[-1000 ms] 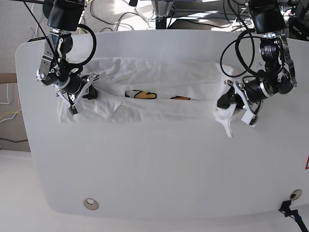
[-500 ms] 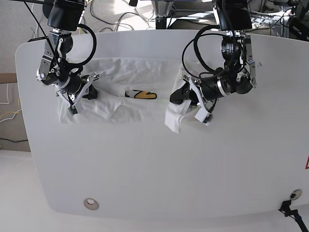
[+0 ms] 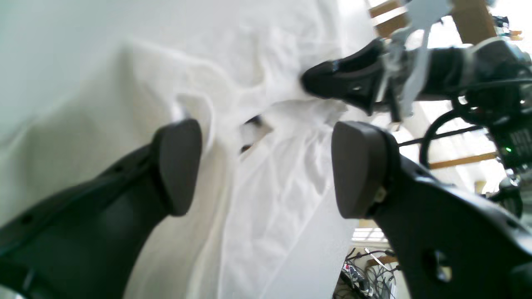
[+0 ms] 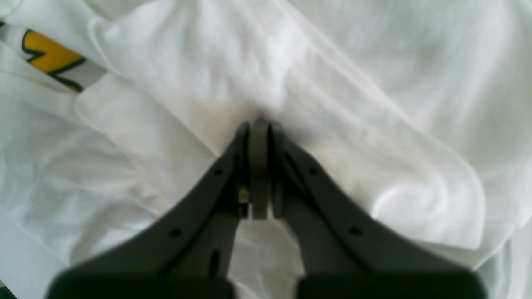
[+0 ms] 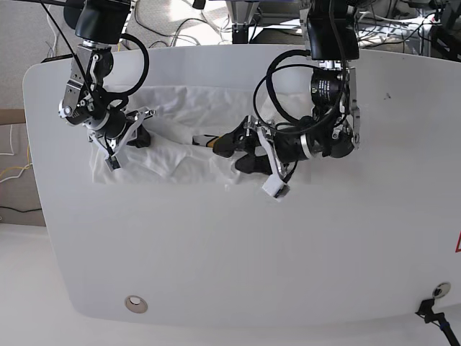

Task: Fold the T-shirt properly
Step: 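Grasp the strip's end with the left gripper and fold it toward the right gripper, then open the left gripper and regrasp the strip's folded halves with both grippers, then lift the strip with both grippers and fold it over onto itself, then lower the folded bundle and open both grippers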

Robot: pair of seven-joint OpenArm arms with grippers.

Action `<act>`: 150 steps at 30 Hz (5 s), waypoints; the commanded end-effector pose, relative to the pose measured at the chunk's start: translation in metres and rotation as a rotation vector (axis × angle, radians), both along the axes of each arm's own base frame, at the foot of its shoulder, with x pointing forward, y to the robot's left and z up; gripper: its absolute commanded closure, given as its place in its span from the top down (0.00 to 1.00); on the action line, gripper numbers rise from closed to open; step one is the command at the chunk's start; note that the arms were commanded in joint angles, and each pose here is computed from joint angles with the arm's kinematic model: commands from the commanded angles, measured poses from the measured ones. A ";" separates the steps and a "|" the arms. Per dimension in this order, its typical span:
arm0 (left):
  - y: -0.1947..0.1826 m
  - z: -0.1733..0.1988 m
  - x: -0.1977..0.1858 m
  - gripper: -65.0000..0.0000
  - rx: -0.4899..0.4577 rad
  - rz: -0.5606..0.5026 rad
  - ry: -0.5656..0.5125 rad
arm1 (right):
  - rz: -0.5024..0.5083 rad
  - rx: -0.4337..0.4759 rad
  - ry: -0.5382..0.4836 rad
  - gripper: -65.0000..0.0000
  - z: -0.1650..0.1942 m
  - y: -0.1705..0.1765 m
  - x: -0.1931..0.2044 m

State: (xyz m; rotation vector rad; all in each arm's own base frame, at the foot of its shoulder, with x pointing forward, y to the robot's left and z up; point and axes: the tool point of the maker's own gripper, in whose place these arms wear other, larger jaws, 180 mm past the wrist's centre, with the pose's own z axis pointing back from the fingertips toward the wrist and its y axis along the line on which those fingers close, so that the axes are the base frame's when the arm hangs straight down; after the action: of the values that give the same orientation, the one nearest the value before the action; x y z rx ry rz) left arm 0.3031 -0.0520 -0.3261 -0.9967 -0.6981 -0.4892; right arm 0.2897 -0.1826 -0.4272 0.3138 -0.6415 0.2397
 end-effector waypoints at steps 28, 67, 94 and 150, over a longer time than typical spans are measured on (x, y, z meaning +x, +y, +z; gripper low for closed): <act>0.111 -0.054 0.000 0.52 0.556 -0.071 -0.157 | 0.026 -0.068 -0.003 0.00 0.011 -0.006 0.005; 0.150 -0.103 -0.030 0.00 0.614 -0.058 -0.037 | -0.418 0.236 -0.033 0.62 0.028 -0.113 -0.013; 0.148 -0.104 -0.030 0.00 0.611 -0.059 -0.036 | -0.224 0.230 -0.160 0.00 0.068 -0.026 0.004; 0.209 -0.025 0.020 0.00 0.670 0.150 -0.246 | 0.256 0.711 -0.126 0.42 0.148 0.273 0.017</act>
State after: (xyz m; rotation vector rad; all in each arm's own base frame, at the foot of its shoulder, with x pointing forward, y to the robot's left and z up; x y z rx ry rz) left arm 0.3120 0.1591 -0.3698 -0.2513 -0.6820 -0.6533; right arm 0.2994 0.0866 -0.2989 1.0361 -0.7385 0.2653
